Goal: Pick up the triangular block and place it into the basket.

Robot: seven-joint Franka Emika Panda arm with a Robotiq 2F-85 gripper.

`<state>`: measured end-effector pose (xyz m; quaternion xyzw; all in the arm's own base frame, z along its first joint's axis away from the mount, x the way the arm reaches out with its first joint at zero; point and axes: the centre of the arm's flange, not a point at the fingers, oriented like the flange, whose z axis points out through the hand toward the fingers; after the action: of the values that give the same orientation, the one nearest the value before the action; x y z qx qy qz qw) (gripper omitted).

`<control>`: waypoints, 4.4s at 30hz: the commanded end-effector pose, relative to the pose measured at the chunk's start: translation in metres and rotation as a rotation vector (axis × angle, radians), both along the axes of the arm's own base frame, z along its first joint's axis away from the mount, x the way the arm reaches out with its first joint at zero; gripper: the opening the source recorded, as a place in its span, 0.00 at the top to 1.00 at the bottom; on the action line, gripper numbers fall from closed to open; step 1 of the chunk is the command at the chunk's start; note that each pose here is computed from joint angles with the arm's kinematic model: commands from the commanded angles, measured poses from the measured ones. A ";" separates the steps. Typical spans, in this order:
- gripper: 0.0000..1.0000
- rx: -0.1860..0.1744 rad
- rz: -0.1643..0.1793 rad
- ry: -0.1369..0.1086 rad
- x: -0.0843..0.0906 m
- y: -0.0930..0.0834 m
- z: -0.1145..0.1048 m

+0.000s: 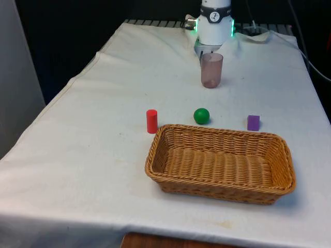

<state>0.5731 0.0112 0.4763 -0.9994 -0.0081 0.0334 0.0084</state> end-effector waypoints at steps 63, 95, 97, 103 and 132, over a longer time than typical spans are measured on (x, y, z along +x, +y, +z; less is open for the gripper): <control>0.00 -0.020 -0.055 -0.140 -0.022 0.132 -0.116; 0.00 -0.030 -0.038 -0.136 -0.021 0.129 -0.211; 0.00 -0.037 -0.034 -0.150 -0.021 0.120 -0.219; 0.00 -0.040 -0.030 -0.166 -0.020 0.124 -0.228; 0.00 -0.041 -0.010 -0.199 -0.020 0.127 -0.289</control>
<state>0.5512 0.1390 0.1885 -0.9982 -0.0038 -0.0596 -0.0072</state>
